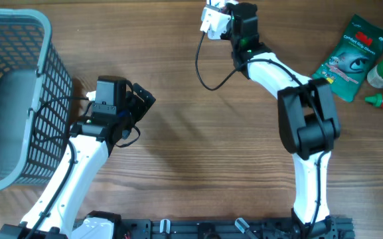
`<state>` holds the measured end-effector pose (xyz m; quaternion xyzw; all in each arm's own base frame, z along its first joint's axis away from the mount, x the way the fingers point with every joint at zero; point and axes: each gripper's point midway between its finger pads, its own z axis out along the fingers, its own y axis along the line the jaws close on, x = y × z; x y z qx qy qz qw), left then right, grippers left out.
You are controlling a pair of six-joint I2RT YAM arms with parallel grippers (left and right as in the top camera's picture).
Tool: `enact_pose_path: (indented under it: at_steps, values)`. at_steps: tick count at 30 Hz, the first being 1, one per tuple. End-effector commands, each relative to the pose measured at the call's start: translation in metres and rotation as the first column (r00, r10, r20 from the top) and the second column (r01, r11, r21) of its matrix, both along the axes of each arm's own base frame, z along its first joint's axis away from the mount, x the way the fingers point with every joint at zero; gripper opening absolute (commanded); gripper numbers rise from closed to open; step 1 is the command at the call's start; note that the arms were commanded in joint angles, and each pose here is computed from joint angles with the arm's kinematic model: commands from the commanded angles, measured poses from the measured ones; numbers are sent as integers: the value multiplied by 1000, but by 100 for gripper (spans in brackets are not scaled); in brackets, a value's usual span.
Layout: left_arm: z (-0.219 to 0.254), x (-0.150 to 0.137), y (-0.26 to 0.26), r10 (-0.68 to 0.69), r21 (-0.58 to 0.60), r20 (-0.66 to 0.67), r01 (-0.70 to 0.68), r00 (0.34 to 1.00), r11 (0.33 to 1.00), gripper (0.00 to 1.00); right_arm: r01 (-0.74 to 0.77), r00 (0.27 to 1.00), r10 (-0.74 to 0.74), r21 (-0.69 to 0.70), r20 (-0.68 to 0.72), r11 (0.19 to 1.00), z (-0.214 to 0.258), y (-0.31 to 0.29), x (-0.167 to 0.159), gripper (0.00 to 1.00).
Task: Scan the item barcode
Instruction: 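Hold the tissue pack's barcode in front of the white scanner, then carry the tissue pack right and set it beside the jar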
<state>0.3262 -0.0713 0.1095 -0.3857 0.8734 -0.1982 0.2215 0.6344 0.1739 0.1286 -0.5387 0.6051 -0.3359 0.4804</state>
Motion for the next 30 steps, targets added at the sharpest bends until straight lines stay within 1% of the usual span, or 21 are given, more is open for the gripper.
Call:
enact_pose_path:
  at_steps: [1, 6, 12, 16, 21, 22, 24, 26, 29, 30]
  values:
    - [-4, 0, 5, 4, 20, -6, -3, 1000, 1000, 100, 57, 997, -58, 20, 45, 998, 16, -3, 9, 4]
    - [-4, 0, 5, 4, 20, -6, -3, 1000, 1000, 100, 176, 980, -184, 96, 81, 980, 32, -21, 14, 4]
    - [-4, 0, 5, 3, 20, -6, -3, 1000, 1000, 100, 306, 940, -327, 185, 98, 934, 60, -42, 13, 4]
    - [-4, 0, 5, 3, 20, -6, -3, 1000, 1000, 100, 357, 926, -373, 197, 49, 913, 74, -58, 2, 4]
    - [-4, 0, 5, 3, 20, -6, -3, 1000, 1000, 100, 480, 875, -480, 257, -68, 839, 88, -103, -18, 4]
    - [-4, 0, 5, 4, 20, -6, -3, 1000, 1000, 100, 513, 856, -507, 282, -100, 810, 90, -115, -24, 4]
    - [-4, 0, 5, 3, 20, -6, -3, 1000, 1000, 100, 601, 796, -577, 346, -181, 720, 93, -147, -39, 4]
    - [-4, 0, 5, 3, 20, -6, -3, 1000, 1000, 100, 685, 723, -639, 398, -263, 611, 92, -178, -55, 4]
    - [-4, 0, 5, 3, 20, -6, -3, 1000, 1000, 100, 807, 558, -724, 468, -405, 361, 81, -230, -87, 4]
    - [-4, 0, 5, 3, 20, -6, -3, 1000, 1000, 100, 832, 511, -739, 469, -439, 296, 76, -243, -95, 4]
